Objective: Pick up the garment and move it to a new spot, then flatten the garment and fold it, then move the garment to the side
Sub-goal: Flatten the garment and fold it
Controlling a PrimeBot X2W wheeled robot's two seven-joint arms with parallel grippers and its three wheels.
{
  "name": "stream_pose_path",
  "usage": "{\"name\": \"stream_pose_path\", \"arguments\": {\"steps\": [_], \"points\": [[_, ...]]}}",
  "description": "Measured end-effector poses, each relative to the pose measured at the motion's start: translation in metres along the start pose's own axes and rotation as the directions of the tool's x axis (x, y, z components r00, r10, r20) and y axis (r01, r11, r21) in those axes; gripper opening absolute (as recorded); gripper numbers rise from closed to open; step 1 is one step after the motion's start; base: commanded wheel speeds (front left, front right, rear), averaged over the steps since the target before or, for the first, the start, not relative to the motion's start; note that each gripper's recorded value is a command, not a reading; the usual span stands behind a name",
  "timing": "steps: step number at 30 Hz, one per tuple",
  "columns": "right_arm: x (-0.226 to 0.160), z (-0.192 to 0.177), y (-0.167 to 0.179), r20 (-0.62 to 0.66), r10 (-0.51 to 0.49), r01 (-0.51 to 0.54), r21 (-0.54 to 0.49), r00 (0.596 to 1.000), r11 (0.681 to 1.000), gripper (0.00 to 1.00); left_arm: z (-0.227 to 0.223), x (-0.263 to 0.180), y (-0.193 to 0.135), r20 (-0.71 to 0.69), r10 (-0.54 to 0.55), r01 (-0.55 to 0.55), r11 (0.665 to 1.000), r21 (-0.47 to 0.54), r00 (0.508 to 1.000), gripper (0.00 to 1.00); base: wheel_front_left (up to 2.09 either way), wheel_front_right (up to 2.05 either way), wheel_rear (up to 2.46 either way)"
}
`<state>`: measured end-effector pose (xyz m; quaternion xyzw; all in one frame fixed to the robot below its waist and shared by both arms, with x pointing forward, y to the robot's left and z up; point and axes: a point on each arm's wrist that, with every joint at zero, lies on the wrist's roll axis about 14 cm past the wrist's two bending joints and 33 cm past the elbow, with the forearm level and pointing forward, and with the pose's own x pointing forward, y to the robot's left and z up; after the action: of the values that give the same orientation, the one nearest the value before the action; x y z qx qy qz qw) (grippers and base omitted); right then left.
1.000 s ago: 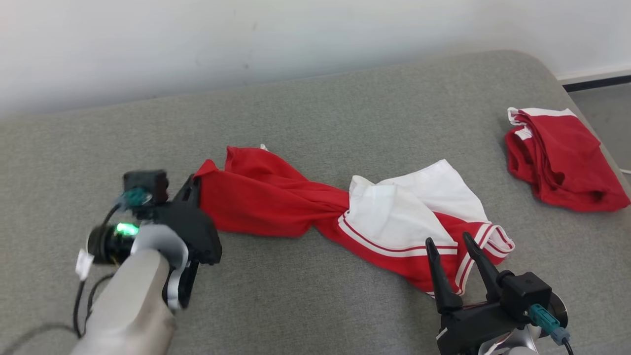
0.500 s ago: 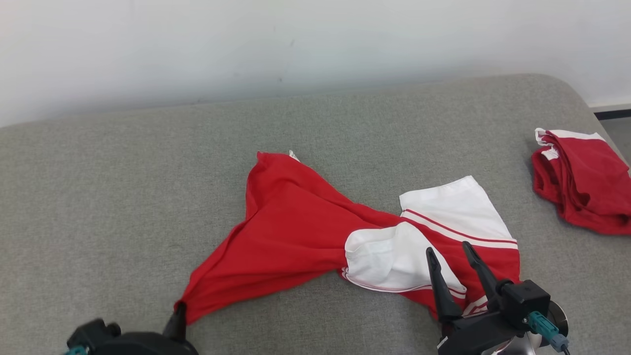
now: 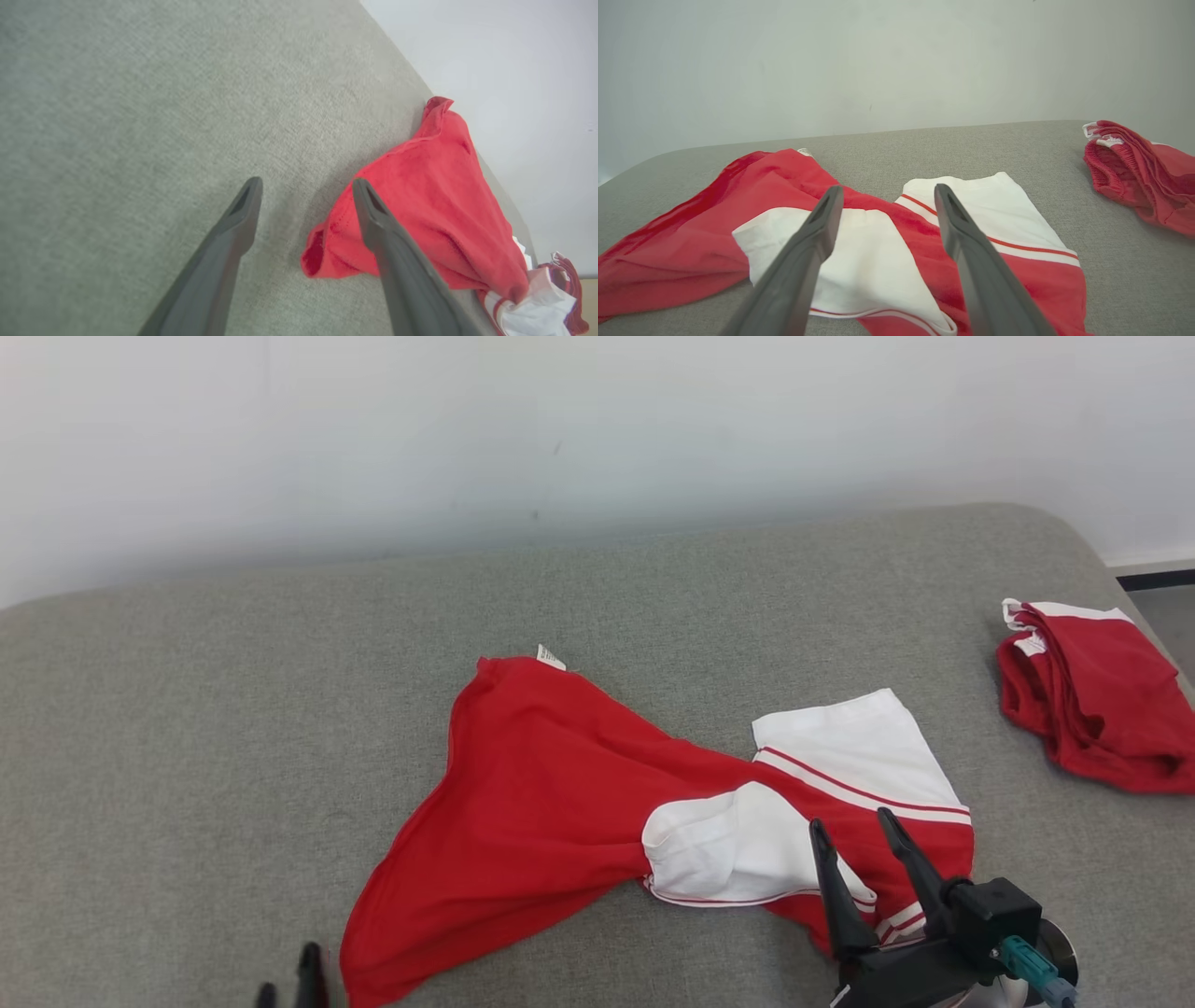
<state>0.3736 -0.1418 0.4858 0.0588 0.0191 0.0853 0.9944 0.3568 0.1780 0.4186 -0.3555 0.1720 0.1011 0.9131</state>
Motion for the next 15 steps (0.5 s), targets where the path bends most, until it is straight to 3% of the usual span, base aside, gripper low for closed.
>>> {"name": "stream_pose_path", "arguments": {"steps": [7, 15], "points": [[-0.004, 0.003, -0.006, 0.009, -0.019, 0.019, 0.001, 1.0, 1.0, 1.0, 0.044, -0.005, -0.014, 0.21, -0.126, 0.086, 0.978, 0.192, 0.97, 1.0, 0.0, 0.0, 0.0], [-0.006, 0.01, -0.008, 0.023, -0.028, 0.028, -0.011, 0.999, 1.0, 1.0, 0.095, -0.022, -0.062, 0.368, -0.342, 0.161, 0.882, 0.443, 0.864, 1.0, 0.0, 0.0, 0.0]]}}
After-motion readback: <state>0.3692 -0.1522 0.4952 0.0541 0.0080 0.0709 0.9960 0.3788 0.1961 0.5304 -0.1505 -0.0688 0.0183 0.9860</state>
